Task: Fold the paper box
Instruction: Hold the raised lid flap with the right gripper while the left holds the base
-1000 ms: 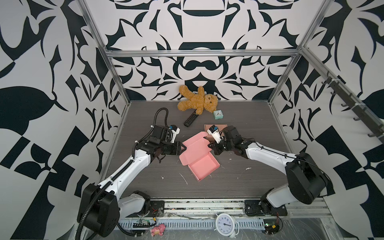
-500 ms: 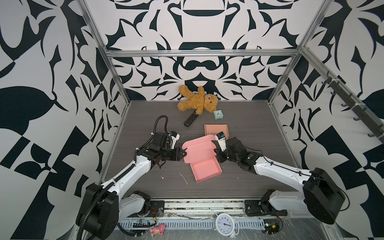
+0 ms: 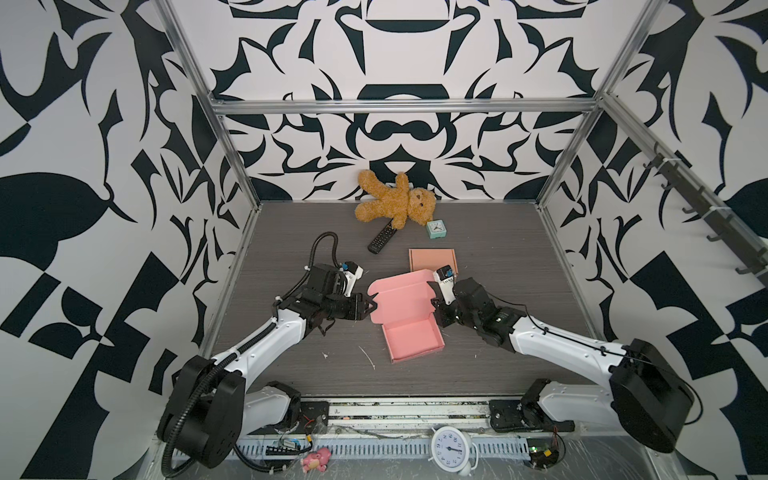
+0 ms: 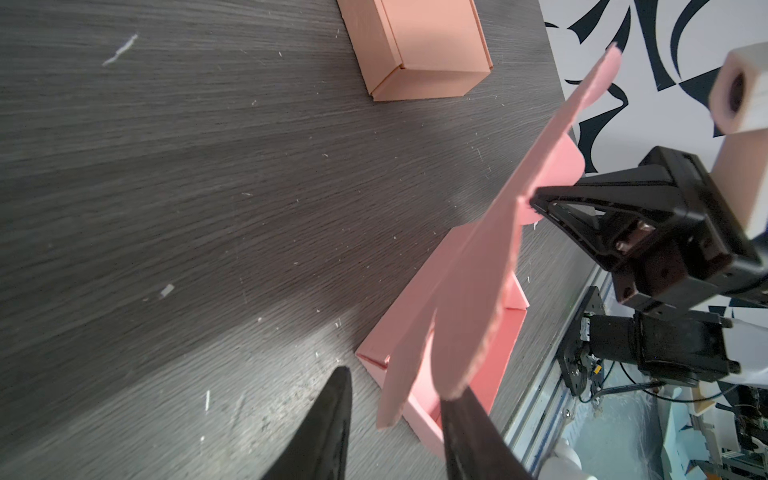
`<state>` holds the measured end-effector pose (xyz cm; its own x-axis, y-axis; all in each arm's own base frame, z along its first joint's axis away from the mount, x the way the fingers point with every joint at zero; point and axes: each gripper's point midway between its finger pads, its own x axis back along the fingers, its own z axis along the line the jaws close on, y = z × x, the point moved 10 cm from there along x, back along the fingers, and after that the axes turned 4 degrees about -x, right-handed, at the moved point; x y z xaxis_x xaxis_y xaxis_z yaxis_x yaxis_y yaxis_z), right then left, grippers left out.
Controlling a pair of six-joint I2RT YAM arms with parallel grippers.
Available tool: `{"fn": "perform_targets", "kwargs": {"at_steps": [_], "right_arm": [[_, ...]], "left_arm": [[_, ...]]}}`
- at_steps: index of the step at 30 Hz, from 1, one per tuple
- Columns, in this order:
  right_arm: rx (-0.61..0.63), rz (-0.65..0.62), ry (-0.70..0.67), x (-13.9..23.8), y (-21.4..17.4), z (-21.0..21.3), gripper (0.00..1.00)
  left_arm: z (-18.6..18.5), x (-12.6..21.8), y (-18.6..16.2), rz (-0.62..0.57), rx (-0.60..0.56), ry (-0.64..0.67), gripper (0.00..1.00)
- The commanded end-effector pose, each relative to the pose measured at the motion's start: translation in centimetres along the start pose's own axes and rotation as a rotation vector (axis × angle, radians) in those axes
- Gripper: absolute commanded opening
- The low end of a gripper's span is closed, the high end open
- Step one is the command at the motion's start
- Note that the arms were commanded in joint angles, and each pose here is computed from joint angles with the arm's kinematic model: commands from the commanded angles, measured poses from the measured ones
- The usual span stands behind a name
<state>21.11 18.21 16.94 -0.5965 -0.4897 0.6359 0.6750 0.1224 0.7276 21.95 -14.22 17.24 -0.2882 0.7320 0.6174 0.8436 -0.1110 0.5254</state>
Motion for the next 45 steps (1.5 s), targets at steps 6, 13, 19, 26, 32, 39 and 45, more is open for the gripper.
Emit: {"fn": "perform_targets", "kwargs": {"at_steps": [6, 13, 19, 26, 32, 39, 45], "right_arm": [[-0.003, -0.04, 0.004, 0.5, 0.3, 0.2, 0.01], [0.025, -0.043, 0.055, 0.7, 0.6, 0.7, 0.04], [0.042, -0.054, 0.093, 0.8, 1.1, 1.1, 0.1], [0.044, -0.07, 0.087, 0.0, 2.3, 1.2, 0.17], [0.017, -0.067, 0.069, -0.6, 3.6, 0.8, 0.17], [-0.003, -0.053, 0.052, -1.2, 5.0, 0.4, 0.18], [-0.011, -0.037, 0.069, -1.7, 5.7, 0.5, 0.12]], "left_arm": [[-0.3, -0.1, 0.6, -0.008, -0.012, -0.043, 0.22], [-0.8, 0.2, 0.7, -0.01, -0.022, -0.075, 0.13], [-1.0, 0.5, 0.6, -0.007, -0.042, -0.083, 0.09], [-1.2, 0.7, 0.4, 0.0, -0.05, -0.086, 0.07], [-1.2, 0.8, 0.4, -0.001, -0.056, -0.086, 0.06], [-1.2, 0.8, 0.4, 0.001, -0.061, -0.08, 0.05], [-1.2, 0.8, 0.3, 0.001, -0.063, -0.076, 0.04]]}}
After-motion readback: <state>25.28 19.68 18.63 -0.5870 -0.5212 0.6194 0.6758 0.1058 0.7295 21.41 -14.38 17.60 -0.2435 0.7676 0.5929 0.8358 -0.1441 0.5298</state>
